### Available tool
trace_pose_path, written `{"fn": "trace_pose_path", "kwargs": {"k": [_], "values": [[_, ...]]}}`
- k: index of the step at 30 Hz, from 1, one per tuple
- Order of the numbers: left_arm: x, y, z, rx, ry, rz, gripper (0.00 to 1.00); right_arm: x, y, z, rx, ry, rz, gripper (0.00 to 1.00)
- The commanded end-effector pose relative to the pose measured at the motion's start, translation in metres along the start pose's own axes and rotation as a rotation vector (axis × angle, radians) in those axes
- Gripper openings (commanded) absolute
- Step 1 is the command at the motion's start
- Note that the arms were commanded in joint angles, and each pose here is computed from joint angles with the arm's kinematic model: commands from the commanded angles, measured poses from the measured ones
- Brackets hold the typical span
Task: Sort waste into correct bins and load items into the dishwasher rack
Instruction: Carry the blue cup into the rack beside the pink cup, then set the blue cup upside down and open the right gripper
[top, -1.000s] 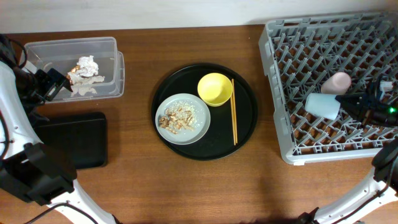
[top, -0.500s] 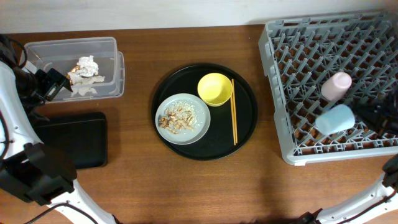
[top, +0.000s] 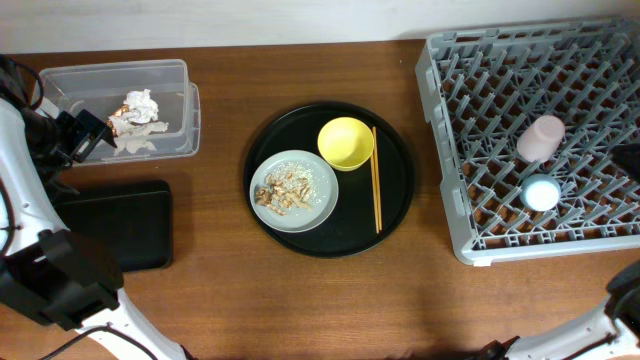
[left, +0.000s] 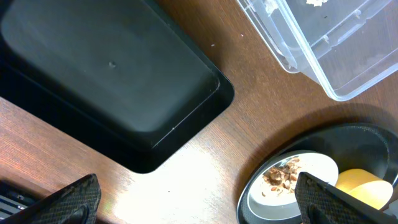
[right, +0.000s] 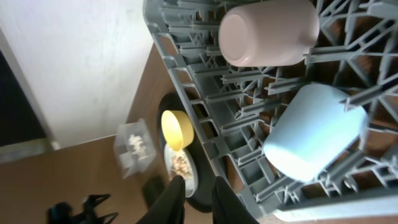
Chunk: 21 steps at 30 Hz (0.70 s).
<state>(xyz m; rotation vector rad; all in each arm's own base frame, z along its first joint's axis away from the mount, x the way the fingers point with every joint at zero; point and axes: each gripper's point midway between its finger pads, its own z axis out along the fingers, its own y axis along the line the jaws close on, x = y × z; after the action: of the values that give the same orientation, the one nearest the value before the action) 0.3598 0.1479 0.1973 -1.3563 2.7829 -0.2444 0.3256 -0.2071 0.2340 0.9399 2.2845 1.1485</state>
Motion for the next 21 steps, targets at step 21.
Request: {"fn": "trace_pose_path", "kwargs": {"k": [21], "values": [[0.003,0.000,-0.012,0.015,-0.030,-0.004,0.99,0.077,-0.079,0.058,0.923,0.092,0.144,0.04]]}}
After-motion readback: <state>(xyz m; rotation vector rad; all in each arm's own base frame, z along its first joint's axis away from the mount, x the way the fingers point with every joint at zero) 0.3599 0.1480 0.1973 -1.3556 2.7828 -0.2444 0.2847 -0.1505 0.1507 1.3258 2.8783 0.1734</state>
